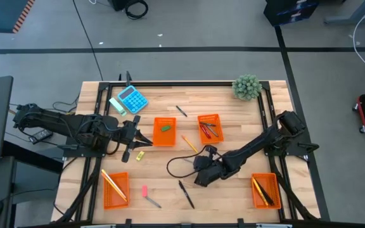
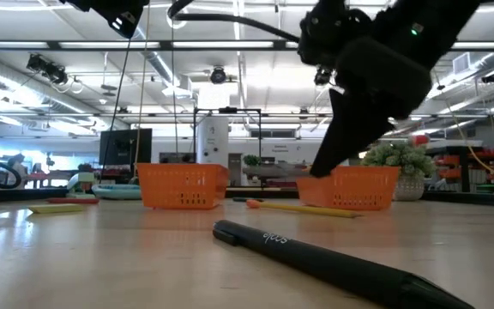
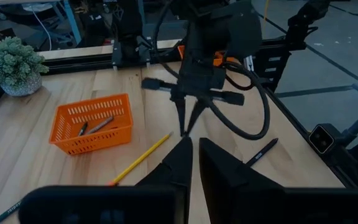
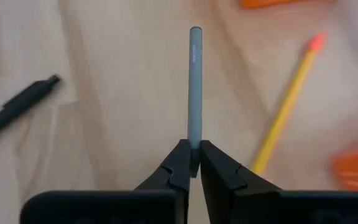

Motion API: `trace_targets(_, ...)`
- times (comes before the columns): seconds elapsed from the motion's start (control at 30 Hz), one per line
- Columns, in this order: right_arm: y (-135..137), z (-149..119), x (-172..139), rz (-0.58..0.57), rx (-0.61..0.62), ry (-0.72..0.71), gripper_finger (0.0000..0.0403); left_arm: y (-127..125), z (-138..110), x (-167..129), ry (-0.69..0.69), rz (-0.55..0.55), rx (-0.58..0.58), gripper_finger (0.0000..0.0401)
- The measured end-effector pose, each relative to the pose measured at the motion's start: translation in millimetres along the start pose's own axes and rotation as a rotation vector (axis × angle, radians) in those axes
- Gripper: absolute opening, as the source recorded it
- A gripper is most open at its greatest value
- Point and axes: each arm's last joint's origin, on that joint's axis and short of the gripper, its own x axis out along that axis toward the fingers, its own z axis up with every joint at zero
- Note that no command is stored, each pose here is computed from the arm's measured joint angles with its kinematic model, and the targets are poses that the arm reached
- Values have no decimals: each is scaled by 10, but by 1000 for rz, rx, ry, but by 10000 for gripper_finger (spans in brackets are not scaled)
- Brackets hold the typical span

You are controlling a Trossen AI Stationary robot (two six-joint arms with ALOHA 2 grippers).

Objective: Sort crayons/erasers/pens/pencils in bins
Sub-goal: Put the top gray crayon into the top right orange bin

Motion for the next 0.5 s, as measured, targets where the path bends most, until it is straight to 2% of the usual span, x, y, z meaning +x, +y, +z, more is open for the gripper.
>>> trace_targets(0.2,-72,179,-179,-211,-35,-3,33,0,0,0,0,0,0,37)
trace_targets(0.5,-345,321,-203,-353,-48,93,33,-1,-1,0,1,-1,0,36)
